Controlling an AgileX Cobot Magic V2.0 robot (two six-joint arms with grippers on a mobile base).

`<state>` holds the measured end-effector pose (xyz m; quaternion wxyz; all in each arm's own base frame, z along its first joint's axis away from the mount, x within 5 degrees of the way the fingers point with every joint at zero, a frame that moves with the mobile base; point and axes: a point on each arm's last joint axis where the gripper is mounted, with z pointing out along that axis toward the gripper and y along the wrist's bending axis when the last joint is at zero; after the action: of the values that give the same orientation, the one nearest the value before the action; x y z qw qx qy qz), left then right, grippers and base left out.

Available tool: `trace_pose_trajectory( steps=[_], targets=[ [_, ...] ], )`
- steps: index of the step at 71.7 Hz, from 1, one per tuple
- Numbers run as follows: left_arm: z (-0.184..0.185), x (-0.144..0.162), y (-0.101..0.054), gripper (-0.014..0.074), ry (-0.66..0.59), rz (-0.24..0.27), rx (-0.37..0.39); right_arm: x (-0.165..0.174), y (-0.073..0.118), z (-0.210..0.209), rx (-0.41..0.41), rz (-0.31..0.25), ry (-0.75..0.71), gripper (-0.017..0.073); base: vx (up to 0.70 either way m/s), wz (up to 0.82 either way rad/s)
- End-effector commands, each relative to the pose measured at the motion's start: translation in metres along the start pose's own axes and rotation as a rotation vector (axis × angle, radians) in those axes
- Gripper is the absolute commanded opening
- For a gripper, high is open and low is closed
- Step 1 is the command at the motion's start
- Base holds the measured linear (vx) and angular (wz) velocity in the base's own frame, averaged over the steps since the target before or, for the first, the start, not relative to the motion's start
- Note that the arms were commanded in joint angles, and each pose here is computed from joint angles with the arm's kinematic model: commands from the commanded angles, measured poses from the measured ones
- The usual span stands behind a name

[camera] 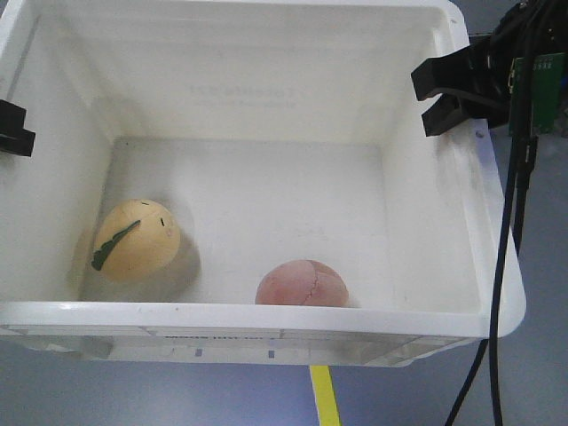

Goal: Place moving items into box and shelve
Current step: 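Keep gripping the white tote rims with both grippers during driving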

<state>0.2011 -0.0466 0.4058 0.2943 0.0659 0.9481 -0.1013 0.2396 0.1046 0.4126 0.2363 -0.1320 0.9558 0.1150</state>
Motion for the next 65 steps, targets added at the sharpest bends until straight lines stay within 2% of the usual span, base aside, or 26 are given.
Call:
trace_pose_trajectory(
  steps=[1,65],
  targets=[
    [-0.0223,-0.0129,-0.0074,-0.0017,-0.187,0.004,0.053,-0.006,0.0066,-0.027,-0.048,-0.025,-0.15,-0.0012,0.41,-0.41],
    [-0.0223,-0.0129,-0.0073,-0.0017,-0.187,0.004,0.053,-0.006,0.0067,-0.027,-0.049,-0.025,-0.15,-0.0012,0.37,-0.57]
  ],
)
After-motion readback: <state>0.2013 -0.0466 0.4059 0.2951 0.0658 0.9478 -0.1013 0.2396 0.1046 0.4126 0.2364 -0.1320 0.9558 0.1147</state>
